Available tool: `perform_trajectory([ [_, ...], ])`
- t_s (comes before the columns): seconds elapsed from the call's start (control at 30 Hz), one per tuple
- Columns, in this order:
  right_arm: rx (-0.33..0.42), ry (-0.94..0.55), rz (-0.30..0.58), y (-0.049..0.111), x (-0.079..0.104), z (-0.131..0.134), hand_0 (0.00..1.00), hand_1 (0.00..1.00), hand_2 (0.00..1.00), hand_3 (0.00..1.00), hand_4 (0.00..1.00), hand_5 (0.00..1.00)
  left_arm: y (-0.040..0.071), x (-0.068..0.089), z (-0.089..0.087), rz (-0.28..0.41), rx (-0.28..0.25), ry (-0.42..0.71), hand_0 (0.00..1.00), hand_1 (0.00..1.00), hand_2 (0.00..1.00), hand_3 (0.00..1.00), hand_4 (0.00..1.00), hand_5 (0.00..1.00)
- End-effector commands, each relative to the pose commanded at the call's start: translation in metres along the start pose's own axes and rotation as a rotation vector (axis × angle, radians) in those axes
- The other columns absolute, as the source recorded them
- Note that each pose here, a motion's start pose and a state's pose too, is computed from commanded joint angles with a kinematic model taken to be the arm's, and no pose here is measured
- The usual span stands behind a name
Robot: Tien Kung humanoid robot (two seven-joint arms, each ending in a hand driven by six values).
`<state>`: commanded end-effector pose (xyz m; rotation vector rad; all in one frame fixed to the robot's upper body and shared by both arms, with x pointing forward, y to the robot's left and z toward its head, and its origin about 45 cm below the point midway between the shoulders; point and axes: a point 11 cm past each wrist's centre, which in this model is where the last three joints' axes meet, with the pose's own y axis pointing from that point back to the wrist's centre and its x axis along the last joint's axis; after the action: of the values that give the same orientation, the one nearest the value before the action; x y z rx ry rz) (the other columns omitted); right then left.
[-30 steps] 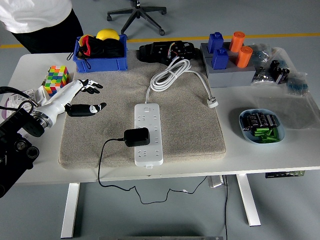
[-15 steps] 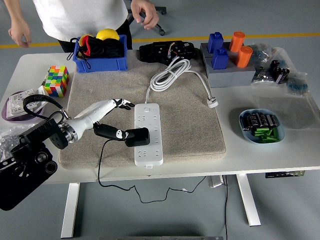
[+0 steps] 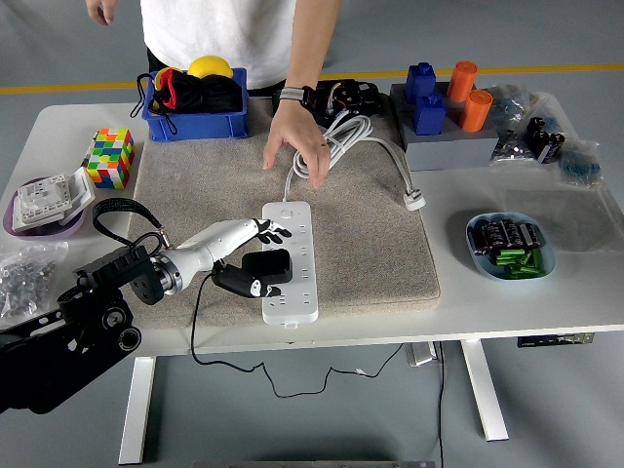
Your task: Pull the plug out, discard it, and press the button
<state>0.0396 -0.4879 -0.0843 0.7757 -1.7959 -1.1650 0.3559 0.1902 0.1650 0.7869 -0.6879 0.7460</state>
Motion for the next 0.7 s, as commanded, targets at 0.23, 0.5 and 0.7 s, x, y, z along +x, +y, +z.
perform_trajectory([
  [0.23, 0.002, -0.001, -0.003, 0.000, -0.002, 0.000, 0.750, 0.666, 0.656, 0.621, 0.671, 0.511, -0.004, -0.006, 0.002, -0.014, 0.008, -0.036, 0.725, 0.662, 0.641, 0.764, 0.877, 0.034],
  [0.5, 0.001, 0.000, -0.001, 0.000, 0.000, 0.000, 0.750, 0.667, 0.656, 0.621, 0.671, 0.511, -0.008, -0.004, 0.005, 0.000, 0.003, -0.057, 0.609, 0.525, 0.520, 0.623, 0.806, 0.002],
  [0.7, 0.002, -0.001, -0.003, 0.000, -0.001, -0.001, 0.750, 0.666, 0.656, 0.621, 0.671, 0.511, -0.011, -0.004, 0.006, 0.001, 0.005, -0.073, 0.545, 0.486, 0.492, 0.600, 0.782, 0.002],
])
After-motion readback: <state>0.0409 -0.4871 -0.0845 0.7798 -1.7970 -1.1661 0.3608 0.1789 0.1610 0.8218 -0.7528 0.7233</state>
